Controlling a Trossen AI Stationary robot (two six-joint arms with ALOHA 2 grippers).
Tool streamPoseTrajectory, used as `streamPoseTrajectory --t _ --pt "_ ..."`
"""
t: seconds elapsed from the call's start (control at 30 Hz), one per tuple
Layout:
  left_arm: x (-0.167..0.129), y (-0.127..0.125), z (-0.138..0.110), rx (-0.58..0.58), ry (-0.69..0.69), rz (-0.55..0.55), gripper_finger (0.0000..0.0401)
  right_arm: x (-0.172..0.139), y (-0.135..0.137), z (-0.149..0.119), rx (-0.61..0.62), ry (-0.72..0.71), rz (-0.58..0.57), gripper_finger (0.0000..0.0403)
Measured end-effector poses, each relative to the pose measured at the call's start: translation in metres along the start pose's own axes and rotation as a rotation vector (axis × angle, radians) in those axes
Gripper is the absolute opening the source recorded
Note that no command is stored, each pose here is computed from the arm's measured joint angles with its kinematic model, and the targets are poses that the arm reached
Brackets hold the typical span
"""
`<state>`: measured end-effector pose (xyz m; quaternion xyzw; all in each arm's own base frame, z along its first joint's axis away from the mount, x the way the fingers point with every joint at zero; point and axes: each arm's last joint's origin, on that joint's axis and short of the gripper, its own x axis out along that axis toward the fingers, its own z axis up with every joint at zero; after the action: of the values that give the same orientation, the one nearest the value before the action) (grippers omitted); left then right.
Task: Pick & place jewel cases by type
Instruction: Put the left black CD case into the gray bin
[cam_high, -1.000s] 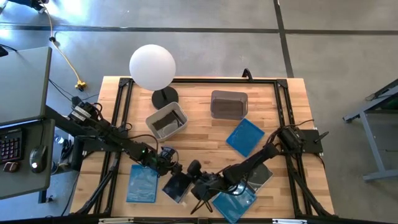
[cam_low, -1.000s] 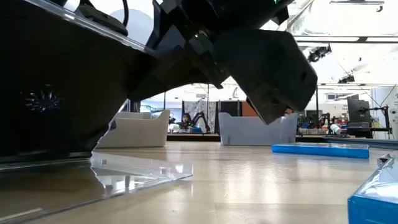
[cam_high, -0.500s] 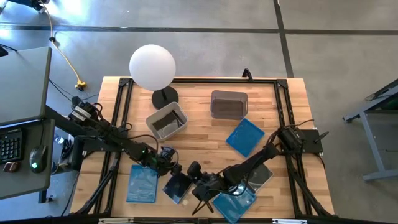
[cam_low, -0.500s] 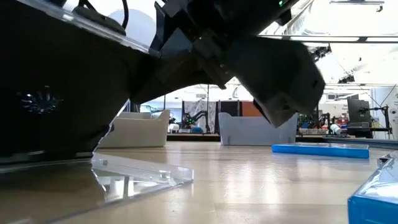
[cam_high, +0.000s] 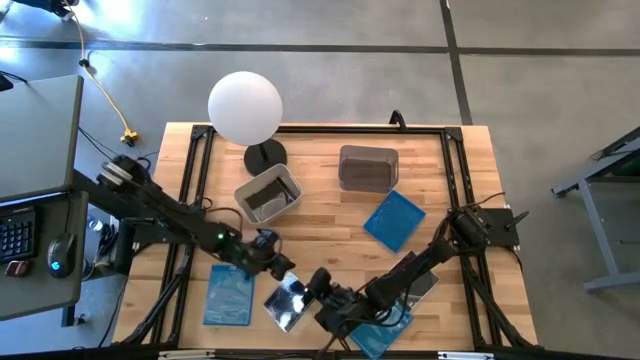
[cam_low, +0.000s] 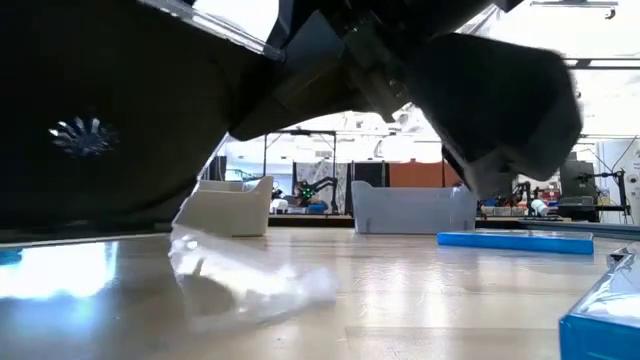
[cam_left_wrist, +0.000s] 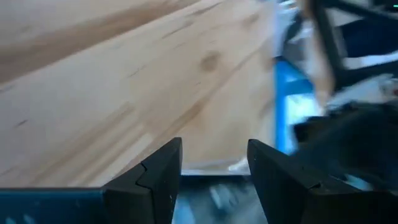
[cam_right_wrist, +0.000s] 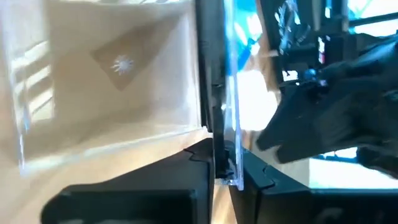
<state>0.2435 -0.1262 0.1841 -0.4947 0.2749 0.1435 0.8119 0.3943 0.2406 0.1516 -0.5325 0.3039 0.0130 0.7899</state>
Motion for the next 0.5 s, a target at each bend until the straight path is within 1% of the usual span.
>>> streamPoseTrajectory --t 0.1,0.27,0.33,0.4,0.5 --pt "-0.016 -0.009 0.008 0.046 -0.022 -0.068 0.0182 0.000 -0.001 -0.001 0.000 0.030 -0.037 0.0036" --pt "-0.045 -0.022 0.022 0.138 -0.079 -0.174 0.0182 0.002 -0.004 -0.004 0.009 0.083 -0.097 0.0014" --pt "-0.056 -0.025 0.028 0.167 -0.118 -0.206 0.0182 0.004 -0.006 -0.005 0.011 0.102 -0.119 0.0012" --pt "-0.066 -0.028 0.033 0.197 -0.148 -0.239 0.0182 0.006 -0.010 -0.008 0.018 0.128 -0.148 0.0015" --pt "-0.081 -0.031 0.040 0.232 -0.186 -0.282 0.0182 0.010 -0.014 -0.012 0.017 0.174 -0.193 0.0032"
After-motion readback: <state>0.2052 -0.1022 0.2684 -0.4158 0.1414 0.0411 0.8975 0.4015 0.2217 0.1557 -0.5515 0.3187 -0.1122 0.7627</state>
